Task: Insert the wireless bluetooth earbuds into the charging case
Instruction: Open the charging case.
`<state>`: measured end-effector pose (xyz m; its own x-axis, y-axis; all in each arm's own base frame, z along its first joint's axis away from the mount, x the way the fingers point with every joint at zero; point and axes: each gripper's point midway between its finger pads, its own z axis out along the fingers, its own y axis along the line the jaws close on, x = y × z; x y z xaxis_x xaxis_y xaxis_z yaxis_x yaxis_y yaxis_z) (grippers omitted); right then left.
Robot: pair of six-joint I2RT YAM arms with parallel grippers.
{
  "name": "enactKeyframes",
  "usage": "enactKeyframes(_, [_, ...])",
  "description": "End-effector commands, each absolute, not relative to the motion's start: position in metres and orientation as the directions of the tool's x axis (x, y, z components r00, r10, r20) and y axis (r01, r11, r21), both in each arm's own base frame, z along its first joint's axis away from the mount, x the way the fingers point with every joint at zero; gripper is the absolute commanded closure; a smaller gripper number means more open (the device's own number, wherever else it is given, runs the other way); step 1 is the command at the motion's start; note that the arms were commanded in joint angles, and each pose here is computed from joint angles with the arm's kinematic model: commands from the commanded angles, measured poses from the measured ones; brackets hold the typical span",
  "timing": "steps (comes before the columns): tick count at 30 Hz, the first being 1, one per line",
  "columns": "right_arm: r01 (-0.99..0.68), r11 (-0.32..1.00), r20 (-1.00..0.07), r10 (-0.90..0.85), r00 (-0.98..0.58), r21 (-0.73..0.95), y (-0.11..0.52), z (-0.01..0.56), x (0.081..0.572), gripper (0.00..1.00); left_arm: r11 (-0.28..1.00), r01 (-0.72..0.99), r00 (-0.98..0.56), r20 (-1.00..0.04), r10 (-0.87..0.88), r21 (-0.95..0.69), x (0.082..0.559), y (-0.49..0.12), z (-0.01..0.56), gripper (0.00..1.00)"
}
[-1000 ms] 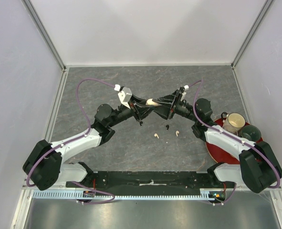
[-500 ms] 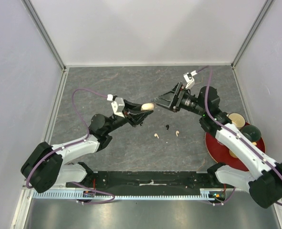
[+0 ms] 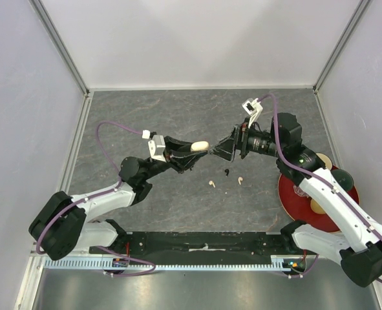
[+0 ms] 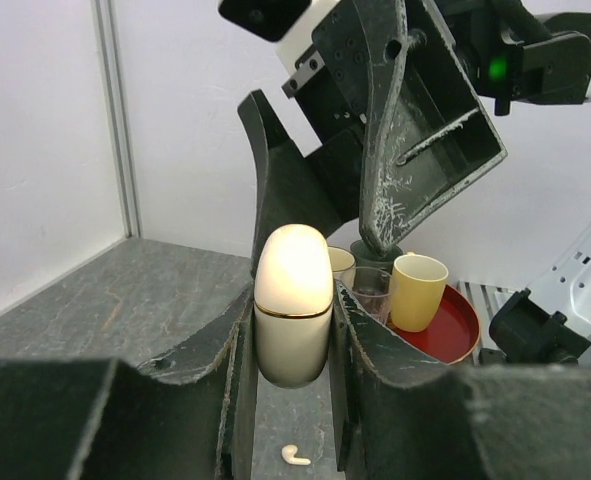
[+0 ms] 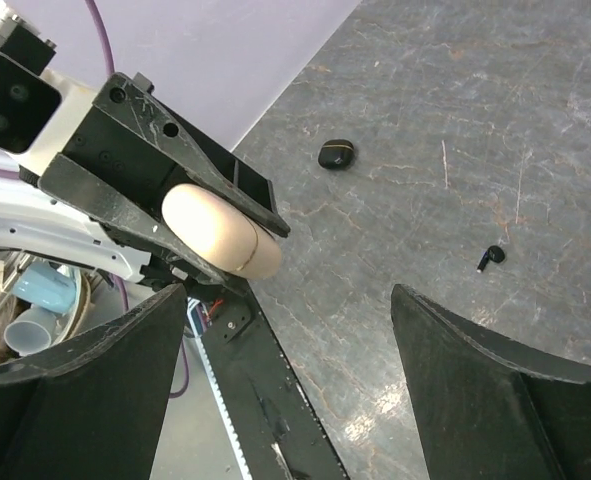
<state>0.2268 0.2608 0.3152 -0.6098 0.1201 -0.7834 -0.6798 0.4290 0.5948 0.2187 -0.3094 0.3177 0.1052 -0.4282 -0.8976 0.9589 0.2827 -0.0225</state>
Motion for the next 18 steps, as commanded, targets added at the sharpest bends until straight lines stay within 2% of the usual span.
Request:
enactKeyframes(1, [-0.735,0.417,-0.831,0.1,-0.548,0.535,0.265,0.333,0.23,0.11,0.242,0.968,0.178,-0.847,-0.501,0.061,0.204,-0.306,0.348,0.98])
enactKeyframes(18, [-0.629,0.521,-0.787,0.151,-0.598,0.578,0.262,0.312,0.251,0.11,0.145,0.986,0.15,-0.844,-0.515,0.086,0.19,-0.313,0.356,0.98])
